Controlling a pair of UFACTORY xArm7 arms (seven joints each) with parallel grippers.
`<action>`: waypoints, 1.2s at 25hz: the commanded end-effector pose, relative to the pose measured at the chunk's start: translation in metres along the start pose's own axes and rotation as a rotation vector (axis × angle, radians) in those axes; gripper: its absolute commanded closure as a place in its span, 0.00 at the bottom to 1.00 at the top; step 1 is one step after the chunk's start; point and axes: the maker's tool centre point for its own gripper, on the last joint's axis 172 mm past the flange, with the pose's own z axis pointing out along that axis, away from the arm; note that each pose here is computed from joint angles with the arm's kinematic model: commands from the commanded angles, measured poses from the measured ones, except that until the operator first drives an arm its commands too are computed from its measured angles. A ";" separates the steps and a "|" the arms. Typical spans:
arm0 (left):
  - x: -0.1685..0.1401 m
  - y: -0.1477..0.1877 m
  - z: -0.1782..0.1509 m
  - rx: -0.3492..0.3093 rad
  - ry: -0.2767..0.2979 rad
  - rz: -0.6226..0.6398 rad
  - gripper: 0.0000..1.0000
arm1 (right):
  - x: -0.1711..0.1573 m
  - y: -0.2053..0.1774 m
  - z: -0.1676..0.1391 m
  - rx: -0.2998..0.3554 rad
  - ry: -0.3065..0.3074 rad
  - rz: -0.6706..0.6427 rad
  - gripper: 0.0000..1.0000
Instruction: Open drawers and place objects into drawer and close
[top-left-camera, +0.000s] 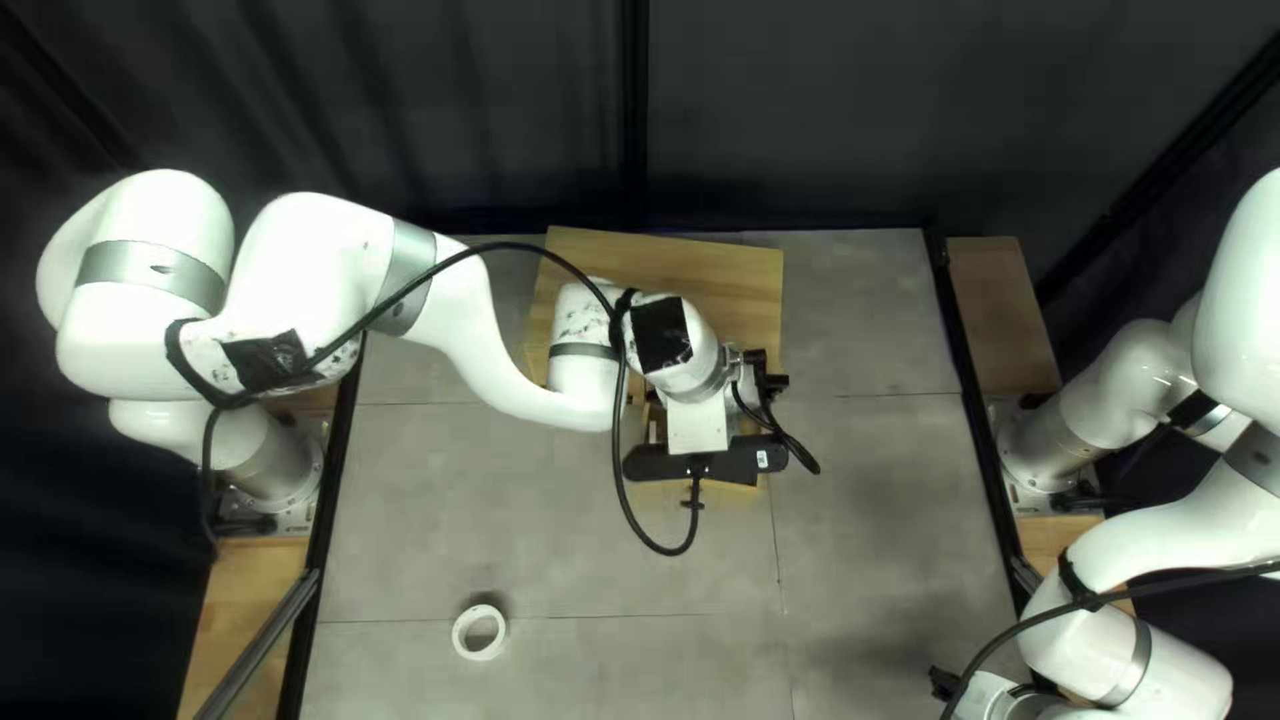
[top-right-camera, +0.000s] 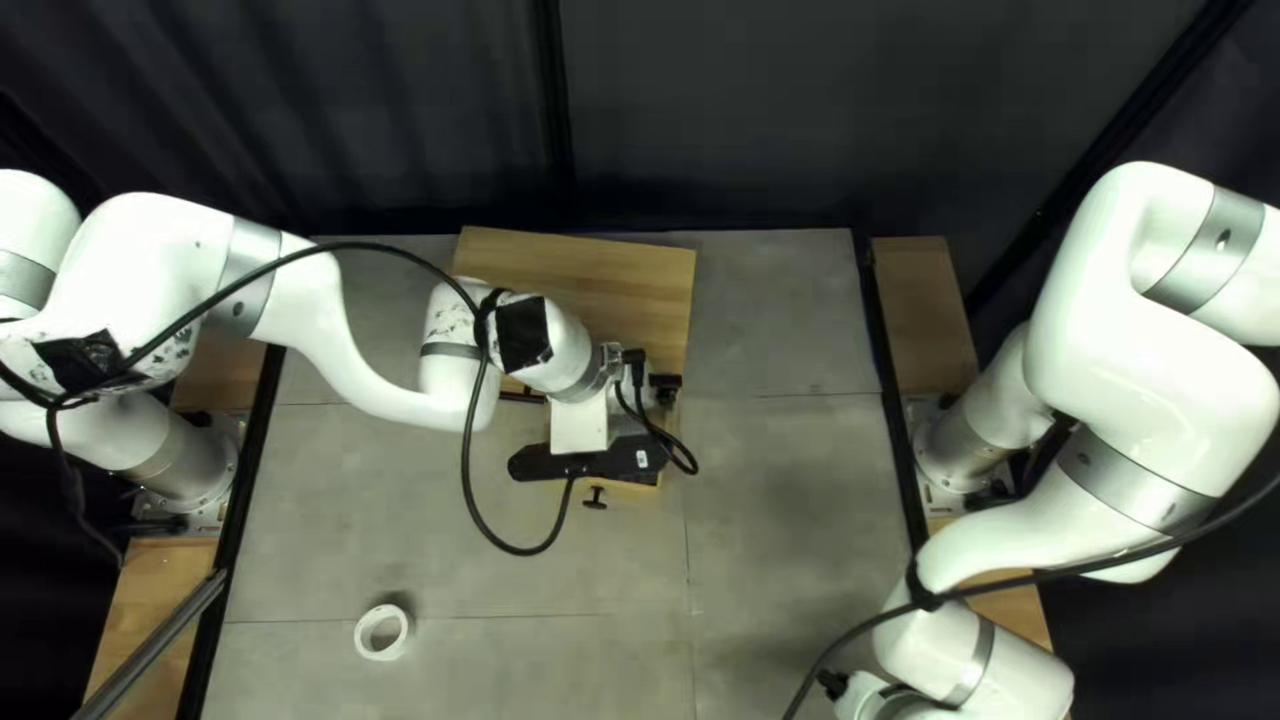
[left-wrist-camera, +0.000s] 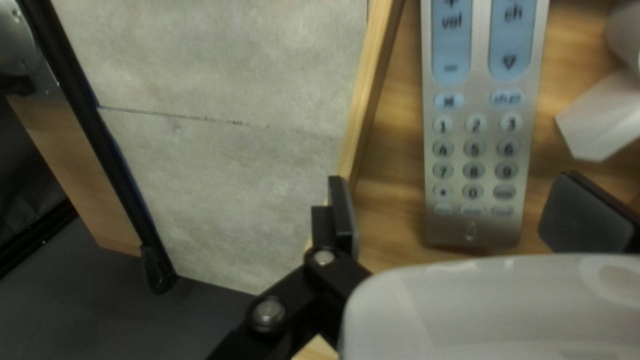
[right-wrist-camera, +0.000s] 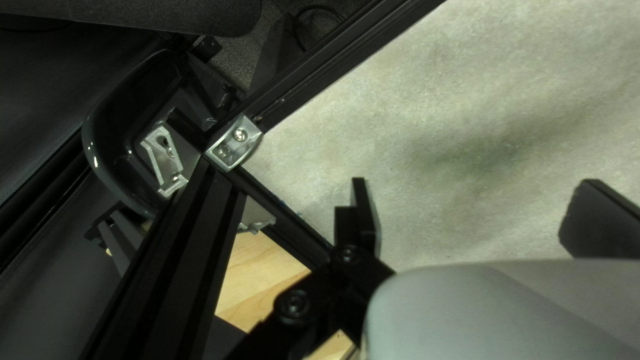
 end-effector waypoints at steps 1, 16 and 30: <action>-0.010 0.000 -0.003 -0.001 -0.006 -0.006 0.00 | 0.000 0.000 0.000 0.000 0.000 0.000 0.00; 0.015 0.000 -0.037 -0.054 0.015 -0.014 0.00 | 0.000 0.000 0.000 0.000 0.000 0.000 0.00; 0.093 0.063 -0.107 -0.220 0.017 -0.065 0.00 | 0.000 0.000 0.000 0.000 0.000 0.000 0.00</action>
